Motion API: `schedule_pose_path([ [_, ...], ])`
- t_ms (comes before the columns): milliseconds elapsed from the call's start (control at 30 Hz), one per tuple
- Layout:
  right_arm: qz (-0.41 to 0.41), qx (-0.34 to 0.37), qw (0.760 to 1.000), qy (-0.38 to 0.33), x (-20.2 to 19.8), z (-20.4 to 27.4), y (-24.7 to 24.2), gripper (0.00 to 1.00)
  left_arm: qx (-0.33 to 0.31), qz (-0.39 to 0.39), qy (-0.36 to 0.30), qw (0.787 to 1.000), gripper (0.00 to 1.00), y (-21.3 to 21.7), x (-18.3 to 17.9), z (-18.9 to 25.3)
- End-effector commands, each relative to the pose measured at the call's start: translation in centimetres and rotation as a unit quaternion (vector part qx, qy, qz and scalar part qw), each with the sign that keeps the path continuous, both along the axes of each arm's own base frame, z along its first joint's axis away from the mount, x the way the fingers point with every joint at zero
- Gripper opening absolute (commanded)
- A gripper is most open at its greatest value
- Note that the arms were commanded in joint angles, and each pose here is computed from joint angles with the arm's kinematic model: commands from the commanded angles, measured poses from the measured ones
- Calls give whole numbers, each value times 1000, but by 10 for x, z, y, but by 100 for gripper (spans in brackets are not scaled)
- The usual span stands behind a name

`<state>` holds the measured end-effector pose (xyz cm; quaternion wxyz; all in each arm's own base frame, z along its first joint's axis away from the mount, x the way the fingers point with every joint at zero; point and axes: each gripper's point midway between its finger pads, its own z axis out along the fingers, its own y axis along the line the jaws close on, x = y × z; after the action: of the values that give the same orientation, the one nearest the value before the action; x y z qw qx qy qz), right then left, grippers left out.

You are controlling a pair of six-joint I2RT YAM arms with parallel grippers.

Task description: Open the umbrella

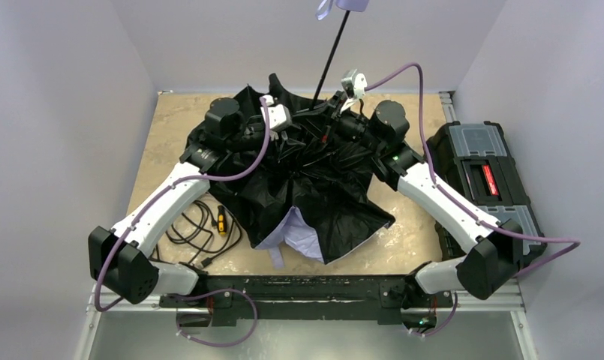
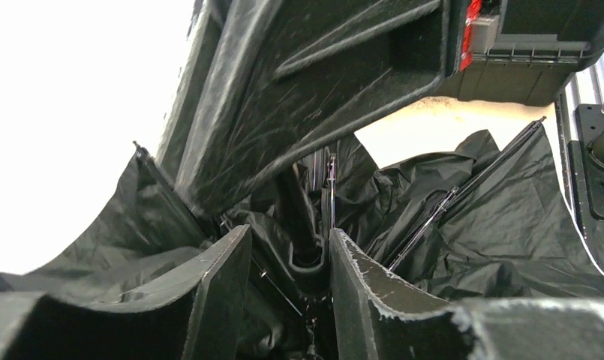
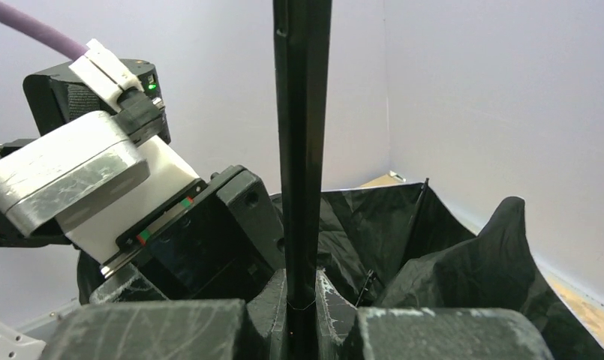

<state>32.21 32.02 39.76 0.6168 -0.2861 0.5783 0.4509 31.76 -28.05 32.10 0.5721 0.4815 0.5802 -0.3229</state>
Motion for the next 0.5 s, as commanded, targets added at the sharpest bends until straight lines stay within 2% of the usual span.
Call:
schedule_pose_path([
  [0, -12, 59, 996, -64, -16, 65, -15, 0, -11, -17, -72, 997, 40, -14, 7, 30],
  [67, -14, 60, 996, -63, -16, 66, -15, 0, -7, -13, -59, 998, 35, -15, 10, 26],
  [200, -15, 67, 995, -77, -20, 78, -18, 0, 25, -18, -32, 999, 18, -12, 12, -1],
  [367, -20, 95, 991, -96, -23, 110, -31, 0, 55, -2, 11, 998, 17, 10, 26, -46],
  [467, -10, 114, 987, -109, -29, 129, -35, 0, 96, -6, 25, 995, 17, 20, 30, -78],
])
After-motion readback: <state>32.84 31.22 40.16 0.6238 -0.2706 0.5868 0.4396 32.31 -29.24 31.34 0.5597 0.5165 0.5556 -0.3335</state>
